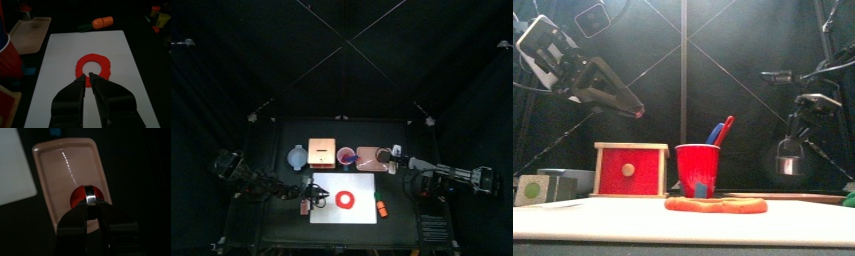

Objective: Place cookie cutter onto plate

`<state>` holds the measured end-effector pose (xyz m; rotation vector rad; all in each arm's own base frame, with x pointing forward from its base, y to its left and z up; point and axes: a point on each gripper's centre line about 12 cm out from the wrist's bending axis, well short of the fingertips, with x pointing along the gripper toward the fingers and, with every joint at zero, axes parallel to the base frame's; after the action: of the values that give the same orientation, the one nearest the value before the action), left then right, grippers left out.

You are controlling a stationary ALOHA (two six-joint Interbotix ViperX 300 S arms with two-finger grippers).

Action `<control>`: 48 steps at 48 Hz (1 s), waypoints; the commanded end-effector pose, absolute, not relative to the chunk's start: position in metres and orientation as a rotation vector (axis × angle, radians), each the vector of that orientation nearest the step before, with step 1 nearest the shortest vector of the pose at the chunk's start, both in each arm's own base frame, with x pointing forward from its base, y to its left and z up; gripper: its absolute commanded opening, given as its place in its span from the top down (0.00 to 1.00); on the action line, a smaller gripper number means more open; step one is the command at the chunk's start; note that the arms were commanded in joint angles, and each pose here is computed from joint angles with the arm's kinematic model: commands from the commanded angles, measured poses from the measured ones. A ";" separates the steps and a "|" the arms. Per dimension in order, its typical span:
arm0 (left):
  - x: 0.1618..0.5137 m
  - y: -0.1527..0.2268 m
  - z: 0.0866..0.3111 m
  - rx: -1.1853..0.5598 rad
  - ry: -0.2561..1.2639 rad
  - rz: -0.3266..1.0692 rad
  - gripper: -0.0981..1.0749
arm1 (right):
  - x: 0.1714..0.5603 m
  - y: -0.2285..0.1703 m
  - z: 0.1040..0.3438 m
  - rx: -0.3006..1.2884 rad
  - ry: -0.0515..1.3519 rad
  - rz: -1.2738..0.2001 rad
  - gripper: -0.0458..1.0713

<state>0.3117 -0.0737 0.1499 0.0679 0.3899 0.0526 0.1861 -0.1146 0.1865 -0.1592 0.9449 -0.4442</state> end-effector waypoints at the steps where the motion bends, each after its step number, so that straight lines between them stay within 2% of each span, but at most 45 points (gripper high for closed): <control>1: 0.318 -0.074 0.157 0.060 0.364 0.060 0.42 | 0.180 -0.127 0.185 -0.142 0.926 -0.498 0.55; 17: 0.323 -0.073 0.155 0.064 0.370 0.066 0.42 | 0.178 -0.138 0.177 0.018 0.921 -0.559 0.55; 32: 0.324 -0.072 0.151 0.064 0.380 0.070 0.42 | 0.180 -0.140 0.169 0.054 0.948 -0.561 0.55; 48: 0.324 -0.072 0.151 0.062 0.380 0.070 0.42 | 0.182 -0.142 0.172 0.130 0.918 -0.584 0.55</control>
<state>0.3182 -0.0710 0.1442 0.0708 0.4046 0.0684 0.1775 -0.1377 0.1634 0.1269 0.9520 -0.5729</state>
